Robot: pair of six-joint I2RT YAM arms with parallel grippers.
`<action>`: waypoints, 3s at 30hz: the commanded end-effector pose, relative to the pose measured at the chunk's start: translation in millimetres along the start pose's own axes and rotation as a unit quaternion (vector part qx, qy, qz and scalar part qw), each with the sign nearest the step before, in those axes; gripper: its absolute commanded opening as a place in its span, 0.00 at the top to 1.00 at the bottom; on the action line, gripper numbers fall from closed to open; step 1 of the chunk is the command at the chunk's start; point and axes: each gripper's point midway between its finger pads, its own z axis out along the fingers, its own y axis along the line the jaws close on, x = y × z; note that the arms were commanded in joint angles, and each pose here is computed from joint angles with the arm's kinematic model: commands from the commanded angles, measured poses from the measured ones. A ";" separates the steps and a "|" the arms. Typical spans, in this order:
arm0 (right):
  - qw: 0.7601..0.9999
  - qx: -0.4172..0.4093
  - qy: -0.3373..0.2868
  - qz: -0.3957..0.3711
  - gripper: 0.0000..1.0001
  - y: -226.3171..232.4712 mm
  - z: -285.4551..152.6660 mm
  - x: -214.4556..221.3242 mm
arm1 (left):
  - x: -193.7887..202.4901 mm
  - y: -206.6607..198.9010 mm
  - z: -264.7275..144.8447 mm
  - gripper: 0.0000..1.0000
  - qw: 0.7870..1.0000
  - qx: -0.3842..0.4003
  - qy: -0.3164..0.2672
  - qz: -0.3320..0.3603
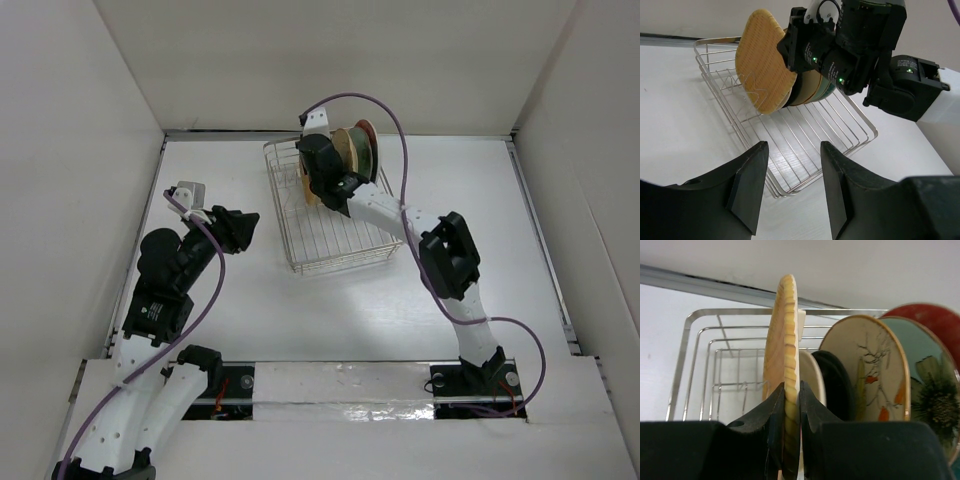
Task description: Load the plates into the dish rack
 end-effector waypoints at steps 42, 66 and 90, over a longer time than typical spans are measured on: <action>0.996 -0.029 0.039 0.073 0.42 -15.2 -22.4 2.3 | -2.8 7.4 4.5 0.32 1.000 -0.017 -0.009 0.004; 0.998 -0.029 0.030 0.037 1.00 -28.1 -21.7 -43.3 | -3.1 8.1 4.2 0.33 1.000 -0.019 -0.010 0.005; 0.991 -0.079 0.109 0.003 1.00 -29.3 -26.0 -39.6 | -1.6 9.2 6.2 0.33 1.000 -0.021 -0.007 0.001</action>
